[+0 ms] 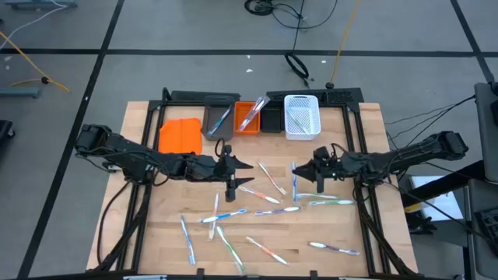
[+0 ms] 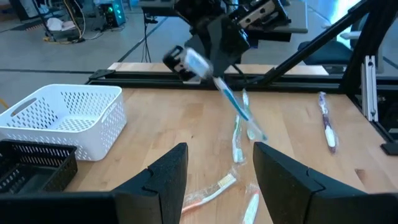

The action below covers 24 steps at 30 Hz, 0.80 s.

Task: Pick & Place Toothbrushes
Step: Put the blue toothbrush into the gray bin

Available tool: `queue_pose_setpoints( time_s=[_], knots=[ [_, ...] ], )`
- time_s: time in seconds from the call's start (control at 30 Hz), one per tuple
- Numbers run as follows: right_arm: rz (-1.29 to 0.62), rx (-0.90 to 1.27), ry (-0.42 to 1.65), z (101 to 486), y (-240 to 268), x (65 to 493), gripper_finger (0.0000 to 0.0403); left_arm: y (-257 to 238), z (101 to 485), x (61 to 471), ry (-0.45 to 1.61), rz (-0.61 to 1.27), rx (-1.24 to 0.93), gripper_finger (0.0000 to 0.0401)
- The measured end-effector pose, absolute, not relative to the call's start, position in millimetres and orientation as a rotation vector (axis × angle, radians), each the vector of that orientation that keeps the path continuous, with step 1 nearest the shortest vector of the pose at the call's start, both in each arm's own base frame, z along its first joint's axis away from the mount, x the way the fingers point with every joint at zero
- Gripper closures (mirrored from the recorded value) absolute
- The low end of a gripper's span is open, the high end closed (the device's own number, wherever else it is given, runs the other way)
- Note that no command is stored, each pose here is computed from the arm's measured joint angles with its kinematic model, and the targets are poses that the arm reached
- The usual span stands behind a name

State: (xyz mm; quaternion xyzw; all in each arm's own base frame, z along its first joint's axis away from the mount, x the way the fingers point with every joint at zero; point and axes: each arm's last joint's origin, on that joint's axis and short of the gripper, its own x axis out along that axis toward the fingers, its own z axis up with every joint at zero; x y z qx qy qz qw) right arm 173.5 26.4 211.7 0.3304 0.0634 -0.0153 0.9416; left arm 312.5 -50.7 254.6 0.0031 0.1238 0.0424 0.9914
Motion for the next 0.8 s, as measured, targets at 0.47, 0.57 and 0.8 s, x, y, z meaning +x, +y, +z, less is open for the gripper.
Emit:
queue_pose_setpoints(
  time_s=[0.47,0.57,0.8],
  knots=[
    [0.003,0.431,-0.128,226,27,198,0.0396,-51,263,314,0.158,0.086,-0.052,0.0219],
    [-0.003,0.353,-0.133,233,28,207,0.0396,-51,263,314,0.154,0.086,-0.054,0.0219],
    [-0.006,0.226,-0.175,260,30,225,0.0396,-51,264,315,0.145,0.087,-0.068,0.0219]
  ],
)
